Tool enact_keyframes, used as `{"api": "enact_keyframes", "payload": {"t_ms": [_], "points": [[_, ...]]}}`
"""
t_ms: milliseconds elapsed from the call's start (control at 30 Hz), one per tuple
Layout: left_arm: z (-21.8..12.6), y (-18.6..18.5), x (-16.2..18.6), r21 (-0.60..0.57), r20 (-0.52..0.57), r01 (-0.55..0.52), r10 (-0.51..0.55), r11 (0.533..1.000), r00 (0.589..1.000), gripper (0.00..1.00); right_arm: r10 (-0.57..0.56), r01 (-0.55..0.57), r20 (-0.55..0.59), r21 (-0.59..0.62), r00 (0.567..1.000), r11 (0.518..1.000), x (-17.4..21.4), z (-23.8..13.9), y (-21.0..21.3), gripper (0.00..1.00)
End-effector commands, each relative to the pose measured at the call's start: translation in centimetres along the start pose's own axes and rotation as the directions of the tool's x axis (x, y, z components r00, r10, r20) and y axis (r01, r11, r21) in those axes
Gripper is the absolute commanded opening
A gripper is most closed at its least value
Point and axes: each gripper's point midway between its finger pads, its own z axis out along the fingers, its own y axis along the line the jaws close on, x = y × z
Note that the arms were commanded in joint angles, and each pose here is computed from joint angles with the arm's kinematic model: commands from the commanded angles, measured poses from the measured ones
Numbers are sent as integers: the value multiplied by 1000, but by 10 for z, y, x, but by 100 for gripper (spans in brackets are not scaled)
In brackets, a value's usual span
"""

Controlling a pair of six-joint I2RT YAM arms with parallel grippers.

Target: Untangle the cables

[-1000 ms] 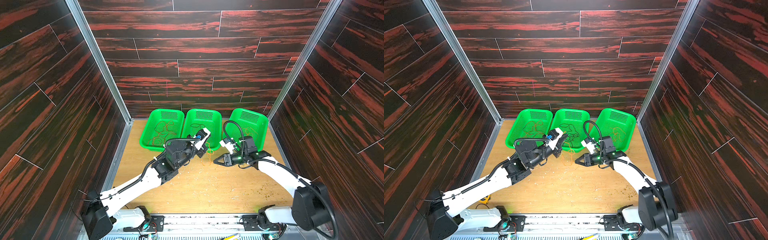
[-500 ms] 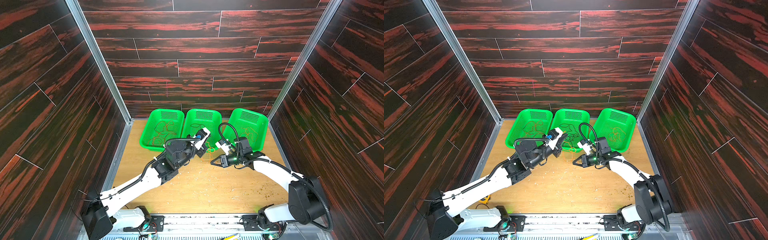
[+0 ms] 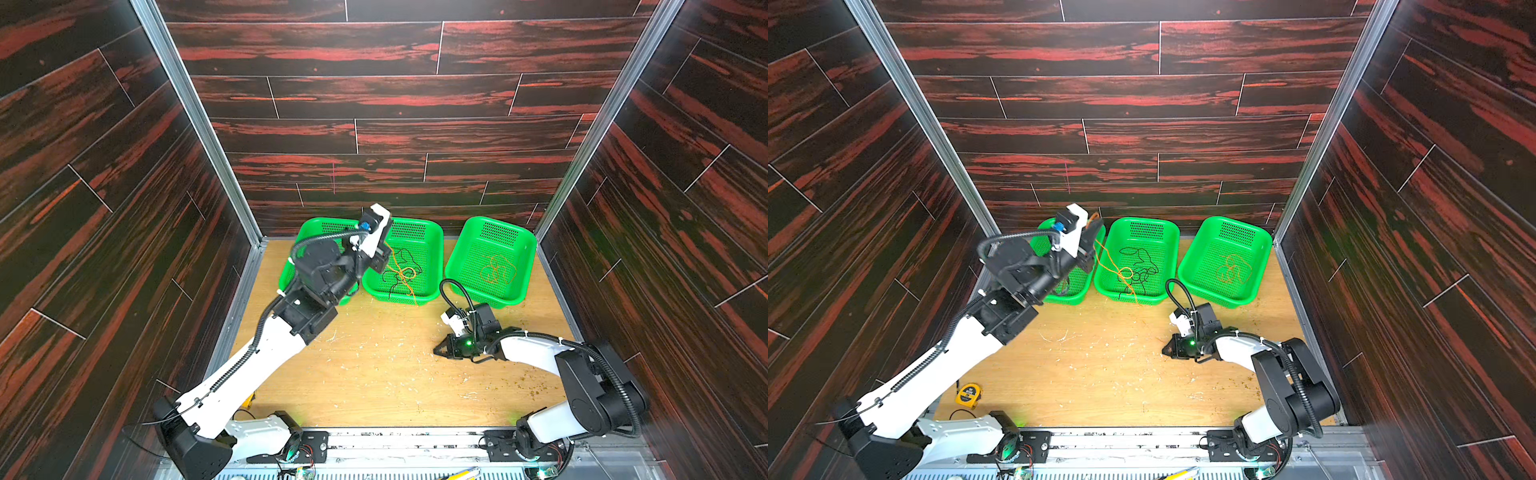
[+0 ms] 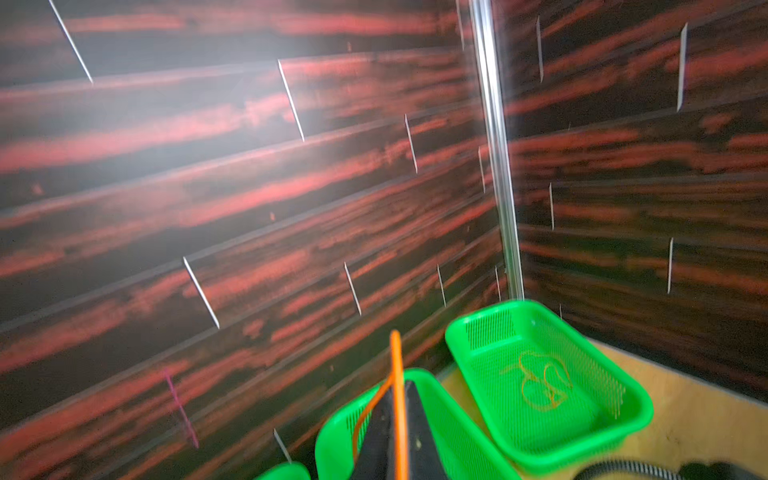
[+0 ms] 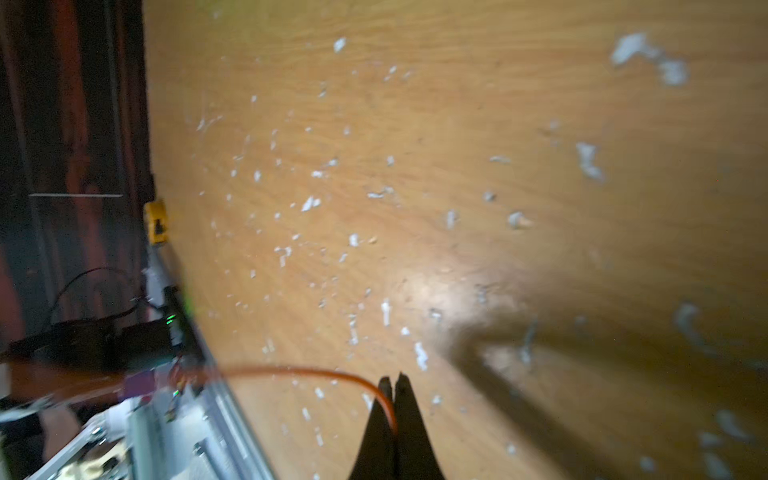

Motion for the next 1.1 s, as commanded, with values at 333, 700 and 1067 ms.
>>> {"api": "enact_keyframes", "payload": {"t_ms": [333,700,1067], "points": [[53,-29,3,166,0,63,-64,984,998,0,-136,75,277,219,951,973,-46,-58,-8,23],[147,-41,1,215,76,122,-141,969,987,0,-246,-43,625,409,741,911,-70,-182,10,95],[238,-56,13,223,236,167,-219,961,947,0,-269,-203,786,443,557,873,-72,-248,8,99]]}}
